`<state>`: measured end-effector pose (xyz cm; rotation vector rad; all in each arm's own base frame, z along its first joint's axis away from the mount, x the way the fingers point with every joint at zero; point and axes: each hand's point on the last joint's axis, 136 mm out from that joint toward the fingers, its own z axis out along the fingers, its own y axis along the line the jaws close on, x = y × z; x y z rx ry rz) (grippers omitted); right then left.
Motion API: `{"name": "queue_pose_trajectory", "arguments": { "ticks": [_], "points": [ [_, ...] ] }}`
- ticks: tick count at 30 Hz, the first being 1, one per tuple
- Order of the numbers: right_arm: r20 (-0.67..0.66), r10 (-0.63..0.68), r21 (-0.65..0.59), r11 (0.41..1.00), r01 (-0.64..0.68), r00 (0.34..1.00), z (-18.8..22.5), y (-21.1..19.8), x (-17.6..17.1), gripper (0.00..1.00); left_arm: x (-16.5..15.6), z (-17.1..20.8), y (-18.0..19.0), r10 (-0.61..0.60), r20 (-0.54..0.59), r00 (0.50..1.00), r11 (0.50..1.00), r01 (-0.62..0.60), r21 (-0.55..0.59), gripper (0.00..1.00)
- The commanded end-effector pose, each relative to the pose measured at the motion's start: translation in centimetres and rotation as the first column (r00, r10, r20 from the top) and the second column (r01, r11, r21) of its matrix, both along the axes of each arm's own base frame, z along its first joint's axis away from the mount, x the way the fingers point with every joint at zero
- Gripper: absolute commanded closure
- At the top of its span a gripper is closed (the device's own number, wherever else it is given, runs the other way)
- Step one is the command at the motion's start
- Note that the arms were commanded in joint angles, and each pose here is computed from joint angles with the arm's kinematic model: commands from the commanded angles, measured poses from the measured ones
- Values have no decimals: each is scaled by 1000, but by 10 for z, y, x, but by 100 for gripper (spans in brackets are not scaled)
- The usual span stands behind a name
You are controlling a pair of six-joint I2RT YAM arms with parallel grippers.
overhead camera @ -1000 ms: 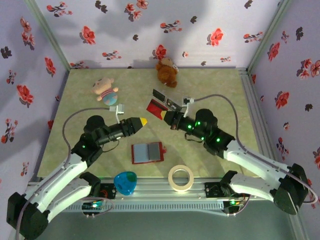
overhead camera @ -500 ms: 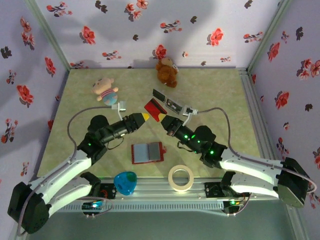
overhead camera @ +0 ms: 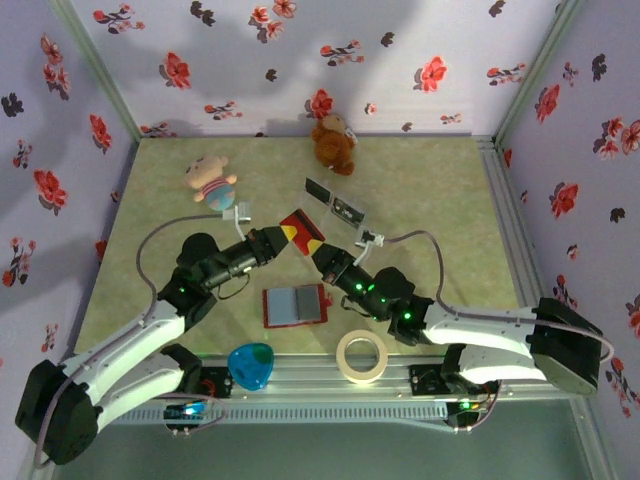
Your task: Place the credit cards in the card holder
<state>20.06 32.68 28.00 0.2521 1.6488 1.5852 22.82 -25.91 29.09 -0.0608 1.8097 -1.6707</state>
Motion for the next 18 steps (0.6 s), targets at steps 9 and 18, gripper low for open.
{"name": "queue_pose_trajectory", "arguments": {
  "ticks": [9,18],
  "points": [
    [-44,-57,-217,975,46,997,-41,-19,-9,28,-8,-20,13,27,-18,999,991,-24,132,100],
    [-114,-68,-659,751,-25,991,-123,-66,-1,21,-62,-145,43,-26,-390,920,802,252,541,100]
  ]
}}
